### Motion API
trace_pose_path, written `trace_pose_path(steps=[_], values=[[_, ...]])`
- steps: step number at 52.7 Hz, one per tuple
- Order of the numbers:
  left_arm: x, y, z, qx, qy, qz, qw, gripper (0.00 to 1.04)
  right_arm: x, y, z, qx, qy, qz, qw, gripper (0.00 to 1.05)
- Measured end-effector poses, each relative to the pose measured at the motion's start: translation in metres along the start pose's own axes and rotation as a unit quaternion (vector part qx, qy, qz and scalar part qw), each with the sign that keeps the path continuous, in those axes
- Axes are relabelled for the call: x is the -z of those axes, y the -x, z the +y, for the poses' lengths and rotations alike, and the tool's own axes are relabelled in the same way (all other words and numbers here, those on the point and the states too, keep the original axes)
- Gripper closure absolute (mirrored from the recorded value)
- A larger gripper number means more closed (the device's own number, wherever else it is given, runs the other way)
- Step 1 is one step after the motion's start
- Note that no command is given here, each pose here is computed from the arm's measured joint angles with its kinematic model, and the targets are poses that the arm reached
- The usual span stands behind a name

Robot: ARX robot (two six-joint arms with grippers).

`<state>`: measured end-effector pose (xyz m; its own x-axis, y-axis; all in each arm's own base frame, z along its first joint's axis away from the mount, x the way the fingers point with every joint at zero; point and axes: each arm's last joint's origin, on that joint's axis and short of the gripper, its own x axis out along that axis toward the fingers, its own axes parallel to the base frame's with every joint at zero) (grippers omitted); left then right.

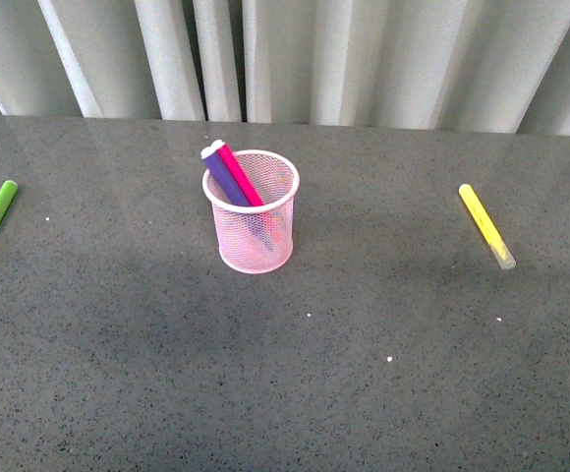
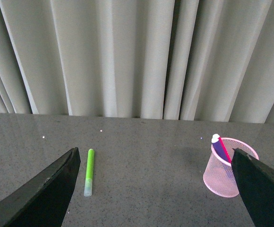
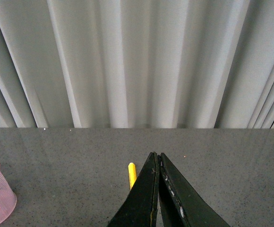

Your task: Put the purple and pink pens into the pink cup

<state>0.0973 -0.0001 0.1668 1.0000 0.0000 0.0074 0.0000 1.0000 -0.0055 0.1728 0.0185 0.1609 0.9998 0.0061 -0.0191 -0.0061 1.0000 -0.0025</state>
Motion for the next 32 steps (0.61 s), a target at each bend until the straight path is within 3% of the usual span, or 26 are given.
trace_pose_path(steps=[32], values=[[0.000,0.000,0.000,0.000,0.000,0.000,1.000,0.07,-0.006,0.034,-0.018,0.003,-0.001,-0.011,1.000,1.01]])
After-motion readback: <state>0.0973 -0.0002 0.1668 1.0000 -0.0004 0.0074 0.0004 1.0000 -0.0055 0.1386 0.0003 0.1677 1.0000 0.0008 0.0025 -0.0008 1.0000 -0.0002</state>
